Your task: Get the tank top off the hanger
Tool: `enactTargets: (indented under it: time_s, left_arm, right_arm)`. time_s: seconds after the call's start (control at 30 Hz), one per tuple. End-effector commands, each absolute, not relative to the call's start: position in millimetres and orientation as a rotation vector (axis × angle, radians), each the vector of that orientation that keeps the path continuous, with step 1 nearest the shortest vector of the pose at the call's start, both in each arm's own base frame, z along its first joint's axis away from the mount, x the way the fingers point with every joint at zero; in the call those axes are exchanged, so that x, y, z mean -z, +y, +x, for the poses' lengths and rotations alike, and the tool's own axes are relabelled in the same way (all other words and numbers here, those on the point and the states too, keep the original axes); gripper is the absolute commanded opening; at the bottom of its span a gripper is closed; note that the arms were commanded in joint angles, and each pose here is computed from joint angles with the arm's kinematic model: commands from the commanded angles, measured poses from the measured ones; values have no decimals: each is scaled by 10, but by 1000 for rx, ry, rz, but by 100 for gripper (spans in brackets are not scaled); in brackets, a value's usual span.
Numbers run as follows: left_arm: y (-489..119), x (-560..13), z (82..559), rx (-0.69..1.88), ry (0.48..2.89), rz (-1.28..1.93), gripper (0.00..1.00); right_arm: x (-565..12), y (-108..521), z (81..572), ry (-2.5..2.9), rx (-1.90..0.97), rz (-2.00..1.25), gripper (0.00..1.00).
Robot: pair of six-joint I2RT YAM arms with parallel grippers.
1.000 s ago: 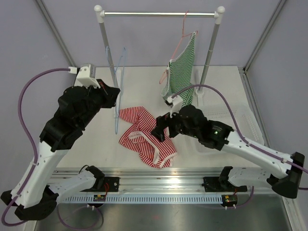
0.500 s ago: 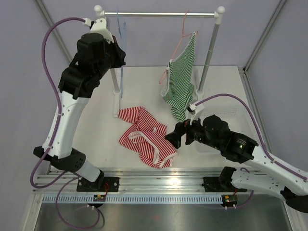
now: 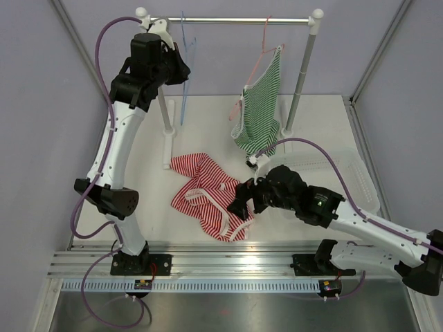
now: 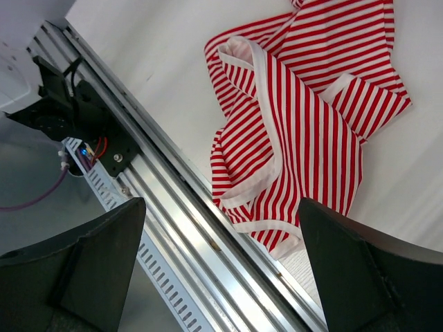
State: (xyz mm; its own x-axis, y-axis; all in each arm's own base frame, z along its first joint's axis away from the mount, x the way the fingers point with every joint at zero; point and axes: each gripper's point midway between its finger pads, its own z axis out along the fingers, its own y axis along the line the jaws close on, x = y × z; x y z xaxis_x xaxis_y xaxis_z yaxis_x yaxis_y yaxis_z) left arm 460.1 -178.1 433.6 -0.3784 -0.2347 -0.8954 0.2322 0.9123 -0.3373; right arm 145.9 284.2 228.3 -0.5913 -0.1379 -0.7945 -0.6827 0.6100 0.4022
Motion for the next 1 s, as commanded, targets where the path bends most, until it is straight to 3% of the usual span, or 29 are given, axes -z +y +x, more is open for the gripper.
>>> enactTargets:
  time_s: [0.0,0.07,0.17,0.2,0.3,0.37,0.63,0.97]
  left_arm:
    - [-1792,-4598,4550,548,1814,16,0]
    - [-1769,-4571,4522,543,1820,12,5]
    - [-1733,-4599,4455,541,1819,3,38]
    - [-1729,-4624,4424,545,1817,4,56]
    - [-1675,-4722,4269,549,1809,-3,73]
    - [-1612,-4693,4182,532,1823,-24,99]
    - [-1010,-4492,3320,394,1803,-181,99]
    - [-626,-4043,2475,344,1737,-185,99]
  right_arm:
    - [-2173,2971,1536,2098,-909,-635,100]
    - [-2042,2980,1697,2125,-802,-614,100]
    - [-1856,3044,1908,2166,-665,-612,100]
    - [-1806,3073,1957,2174,-637,-616,99]
    - [-1639,3230,2149,2187,-551,-643,99]
    - [-1534,3345,2275,2195,-494,-672,99]
    - [-1168,3822,2639,2214,-392,-756,100]
    - [-230,4011,2678,2363,-297,-867,100]
